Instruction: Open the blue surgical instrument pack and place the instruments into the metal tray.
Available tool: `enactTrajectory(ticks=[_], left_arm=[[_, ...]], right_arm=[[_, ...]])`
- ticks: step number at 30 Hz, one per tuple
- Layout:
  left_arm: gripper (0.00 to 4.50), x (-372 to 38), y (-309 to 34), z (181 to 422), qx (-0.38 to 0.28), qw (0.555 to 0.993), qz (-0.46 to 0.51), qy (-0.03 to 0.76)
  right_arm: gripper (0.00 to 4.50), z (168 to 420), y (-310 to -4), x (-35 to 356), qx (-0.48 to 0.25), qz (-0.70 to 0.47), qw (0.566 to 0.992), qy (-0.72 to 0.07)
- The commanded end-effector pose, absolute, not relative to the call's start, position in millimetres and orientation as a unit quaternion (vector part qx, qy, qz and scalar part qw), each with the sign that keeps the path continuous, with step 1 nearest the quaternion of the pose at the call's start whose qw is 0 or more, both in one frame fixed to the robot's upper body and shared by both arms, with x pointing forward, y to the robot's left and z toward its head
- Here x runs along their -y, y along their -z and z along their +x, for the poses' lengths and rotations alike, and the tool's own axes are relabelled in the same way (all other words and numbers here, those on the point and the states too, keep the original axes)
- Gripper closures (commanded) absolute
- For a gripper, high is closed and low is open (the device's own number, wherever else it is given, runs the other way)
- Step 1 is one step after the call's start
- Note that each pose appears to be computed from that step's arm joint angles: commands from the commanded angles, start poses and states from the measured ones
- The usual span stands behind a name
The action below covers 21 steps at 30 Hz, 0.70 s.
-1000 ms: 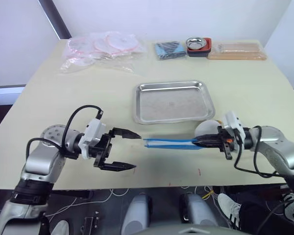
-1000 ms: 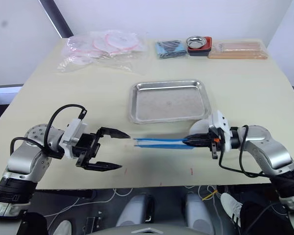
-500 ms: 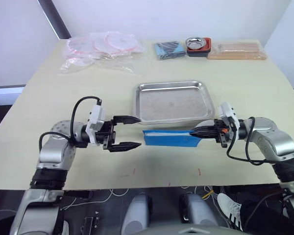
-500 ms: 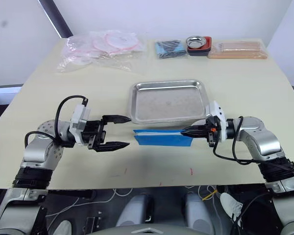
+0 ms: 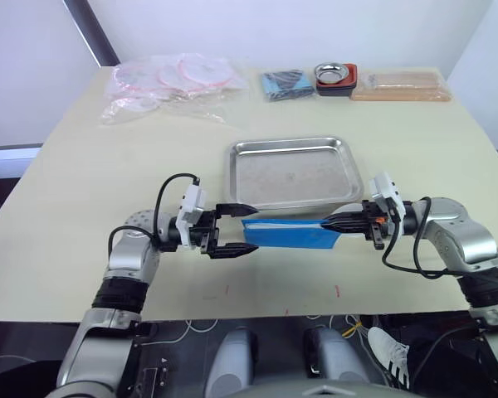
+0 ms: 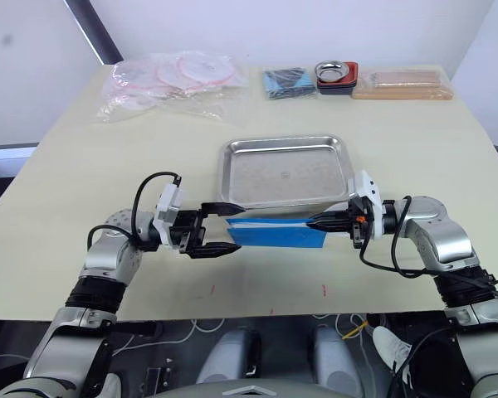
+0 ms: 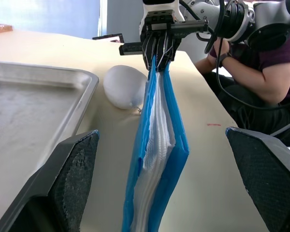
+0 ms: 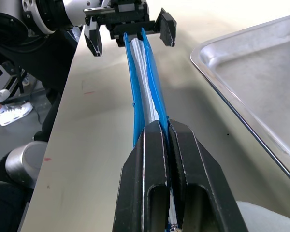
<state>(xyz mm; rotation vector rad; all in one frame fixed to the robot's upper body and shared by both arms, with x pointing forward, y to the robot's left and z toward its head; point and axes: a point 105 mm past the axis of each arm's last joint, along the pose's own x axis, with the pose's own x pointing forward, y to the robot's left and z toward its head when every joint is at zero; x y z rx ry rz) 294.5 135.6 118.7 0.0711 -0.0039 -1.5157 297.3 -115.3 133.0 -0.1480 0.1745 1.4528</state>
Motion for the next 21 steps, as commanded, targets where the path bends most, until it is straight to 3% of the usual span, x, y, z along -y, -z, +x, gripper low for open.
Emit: enactTrajectory(ticks=[1,2,8,10,11,12,14,15,20,21], left_arm=[[1.22,-130.7,-122.0,299.5,0.013,0.719,0.052,0.693],[1.61,-129.9,-121.3,301.0,0.013,0.720,0.054,0.692],[1.61,-127.1,-119.3,300.4,0.013,0.710,0.050,0.702],[2.50,-127.0,-119.5,300.6,0.014,0.710,0.048,0.702],[2.62,-126.8,-119.7,300.6,0.015,0.711,0.047,0.702],[3.41,-126.7,-119.6,300.5,0.016,0.711,0.046,0.702],[3.97,-126.2,-120.5,301.5,0.022,0.714,0.043,0.698],[4.48,-126.0,-120.6,301.4,0.023,0.714,0.043,0.698],[4.48,-125.4,-117.2,299.1,0.021,0.713,0.044,0.700],[4.50,-125.7,-116.8,298.6,0.021,0.713,0.044,0.700]], right_arm=[[4.50,302.2,-137.0,117.2,-0.070,-0.083,0.749,-0.654],[4.50,302.5,-136.4,116.8,-0.069,-0.086,0.749,-0.653],[4.50,303.3,-135.4,118.3,-0.067,-0.088,0.752,-0.650],[4.50,303.6,-134.6,119.2,-0.068,-0.090,0.753,-0.648],[4.50,303.6,-134.6,119.5,-0.068,-0.090,0.754,-0.647],[4.50,304.0,-134.7,119.8,-0.067,-0.090,0.756,-0.645],[4.50,304.2,-135.1,120.1,-0.066,-0.090,0.757,-0.644],[4.50,304.0,-135.3,120.1,-0.065,-0.090,0.757,-0.644],[4.50,306.3,-136.7,123.0,-0.058,-0.097,0.768,-0.631],[4.20,306.4,-139.0,123.6,-0.053,-0.093,0.771,-0.628]])
